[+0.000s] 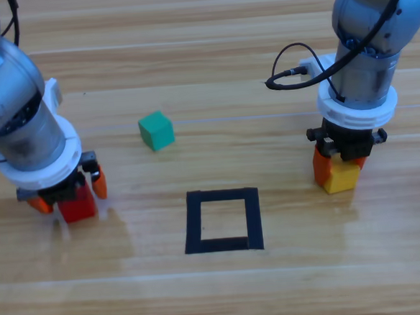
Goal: Stack the blocks in the rectangular block: red at the bottom, yellow in the middle, green on top
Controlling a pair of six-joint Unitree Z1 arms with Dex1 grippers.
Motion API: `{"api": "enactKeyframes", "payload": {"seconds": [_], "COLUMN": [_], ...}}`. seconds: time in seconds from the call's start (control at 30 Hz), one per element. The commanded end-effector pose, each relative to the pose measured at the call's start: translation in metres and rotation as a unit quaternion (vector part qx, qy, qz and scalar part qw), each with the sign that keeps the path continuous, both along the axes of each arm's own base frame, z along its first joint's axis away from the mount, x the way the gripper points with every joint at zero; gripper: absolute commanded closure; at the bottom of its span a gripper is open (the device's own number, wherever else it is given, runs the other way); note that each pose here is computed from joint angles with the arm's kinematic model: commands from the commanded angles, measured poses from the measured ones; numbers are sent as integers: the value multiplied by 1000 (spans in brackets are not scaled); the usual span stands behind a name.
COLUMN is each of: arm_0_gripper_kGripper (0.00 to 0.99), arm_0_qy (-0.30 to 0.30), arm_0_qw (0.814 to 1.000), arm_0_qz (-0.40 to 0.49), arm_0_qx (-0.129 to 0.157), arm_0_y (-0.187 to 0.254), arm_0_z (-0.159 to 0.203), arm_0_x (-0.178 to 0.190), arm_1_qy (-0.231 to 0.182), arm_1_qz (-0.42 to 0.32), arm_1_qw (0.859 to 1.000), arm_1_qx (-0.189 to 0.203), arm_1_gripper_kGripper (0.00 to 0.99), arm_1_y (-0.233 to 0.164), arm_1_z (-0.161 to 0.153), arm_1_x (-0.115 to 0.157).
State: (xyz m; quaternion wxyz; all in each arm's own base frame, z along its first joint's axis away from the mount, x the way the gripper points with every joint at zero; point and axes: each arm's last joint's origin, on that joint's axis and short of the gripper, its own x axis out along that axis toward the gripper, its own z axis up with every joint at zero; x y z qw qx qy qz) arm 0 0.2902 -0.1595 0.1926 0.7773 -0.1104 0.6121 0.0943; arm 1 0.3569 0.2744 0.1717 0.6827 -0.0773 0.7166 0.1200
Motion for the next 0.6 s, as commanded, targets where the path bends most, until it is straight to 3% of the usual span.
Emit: {"api": "enactKeyframes", "payload": {"seconds": [0.03, 0.23, 0.4, 0.53, 0.6], "arm_0_gripper_kGripper": [229, 344, 768, 990, 990], "arm_0_qy": [6, 1, -10, -14, -1], "arm_0_qw": [1000, 1000, 1000, 998, 996], "arm_0_qz": [7, -3, -23, -61, -84], "arm_0_qx": [-1, 2, 8, 17, 26], "arm_0_y": [7, 8, 14, 16, 14], "arm_0_z": [-8, -6, 3, 9, 16], "arm_0_x": [-2, -1, -2, -2, 2], "arm_1_qy": [-48, -76, -80, -93, -100], "arm_1_qz": [10, 14, 16, 26, 30], "arm_1_qw": [999, 997, 997, 995, 994], "arm_1_qx": [7, -18, -18, -21, -23], "arm_1_gripper_kGripper": [706, 708, 708, 708, 708], "arm_1_y": [-20, -27, -28, -26, -26], "arm_1_z": [49, 65, 74, 83, 86], "arm_1_x": [-9, -12, -17, -24, -25]}}
